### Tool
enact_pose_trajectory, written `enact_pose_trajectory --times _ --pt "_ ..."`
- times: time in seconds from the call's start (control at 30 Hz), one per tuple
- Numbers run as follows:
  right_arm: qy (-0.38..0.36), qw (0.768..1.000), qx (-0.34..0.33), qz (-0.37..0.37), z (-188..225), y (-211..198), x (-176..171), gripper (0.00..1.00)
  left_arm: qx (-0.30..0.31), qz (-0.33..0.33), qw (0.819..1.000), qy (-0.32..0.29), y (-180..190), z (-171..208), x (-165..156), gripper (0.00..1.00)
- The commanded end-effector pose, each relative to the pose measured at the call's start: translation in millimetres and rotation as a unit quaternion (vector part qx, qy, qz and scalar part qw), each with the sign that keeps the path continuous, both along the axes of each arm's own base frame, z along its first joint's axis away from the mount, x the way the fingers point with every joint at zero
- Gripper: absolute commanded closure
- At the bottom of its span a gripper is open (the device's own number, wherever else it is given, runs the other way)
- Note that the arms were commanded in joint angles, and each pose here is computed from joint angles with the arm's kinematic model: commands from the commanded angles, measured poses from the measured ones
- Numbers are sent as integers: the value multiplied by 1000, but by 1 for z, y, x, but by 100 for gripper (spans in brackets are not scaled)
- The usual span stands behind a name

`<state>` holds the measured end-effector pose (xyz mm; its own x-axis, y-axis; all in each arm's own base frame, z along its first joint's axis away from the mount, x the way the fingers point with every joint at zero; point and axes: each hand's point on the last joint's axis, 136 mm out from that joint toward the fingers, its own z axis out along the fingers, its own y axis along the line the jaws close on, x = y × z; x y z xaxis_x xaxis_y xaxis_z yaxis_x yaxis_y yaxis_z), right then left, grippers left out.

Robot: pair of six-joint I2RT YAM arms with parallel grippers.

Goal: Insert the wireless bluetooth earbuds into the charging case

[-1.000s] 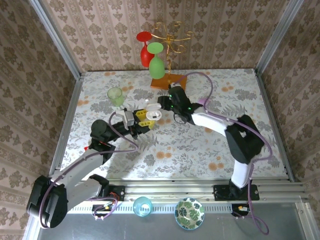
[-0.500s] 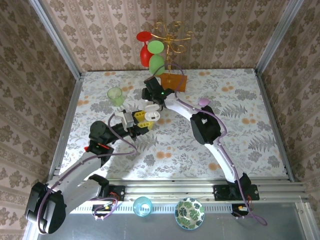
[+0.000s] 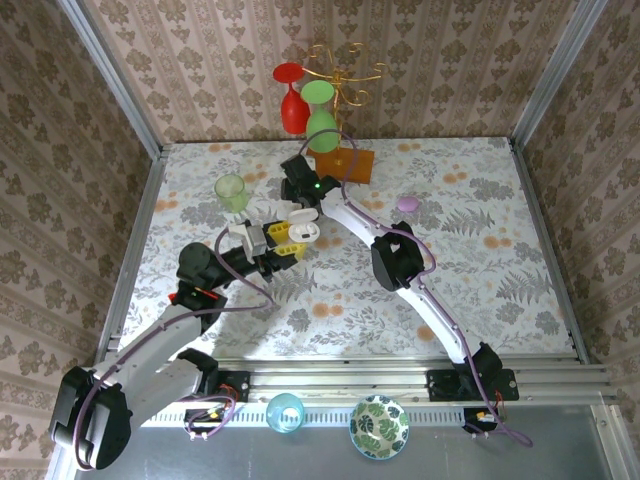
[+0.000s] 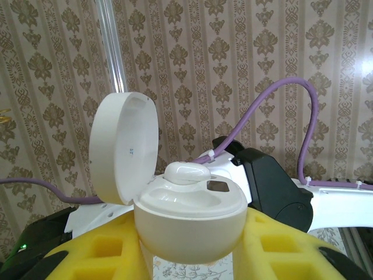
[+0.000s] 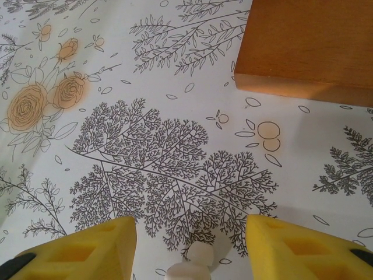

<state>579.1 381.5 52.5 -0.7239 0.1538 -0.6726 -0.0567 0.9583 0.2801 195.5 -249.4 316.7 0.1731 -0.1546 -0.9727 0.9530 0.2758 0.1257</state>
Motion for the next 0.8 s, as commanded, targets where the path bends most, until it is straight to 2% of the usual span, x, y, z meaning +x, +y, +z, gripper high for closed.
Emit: enact_pose_trajectory --times 0.0,0.1,0.33,0.57,0.77 --pt "11 1000 -2 8 -5 4 -5 49 -7 9 1000 -20 4 5 -2 74" --pt "11 1000 -1 12 -5 6 -5 54 -8 10 1000 -22 5 6 -3 74" --pt "31 999 13 24 -11 14 -14 54 -10 13 1000 -23 7 8 -2 74" --pt "40 999 22 28 -13 17 -17 63 -11 15 1000 -25 8 8 -2 74" --pt "51 998 23 31 -18 18 -21 63 -15 17 999 -27 10 9 -3 74"
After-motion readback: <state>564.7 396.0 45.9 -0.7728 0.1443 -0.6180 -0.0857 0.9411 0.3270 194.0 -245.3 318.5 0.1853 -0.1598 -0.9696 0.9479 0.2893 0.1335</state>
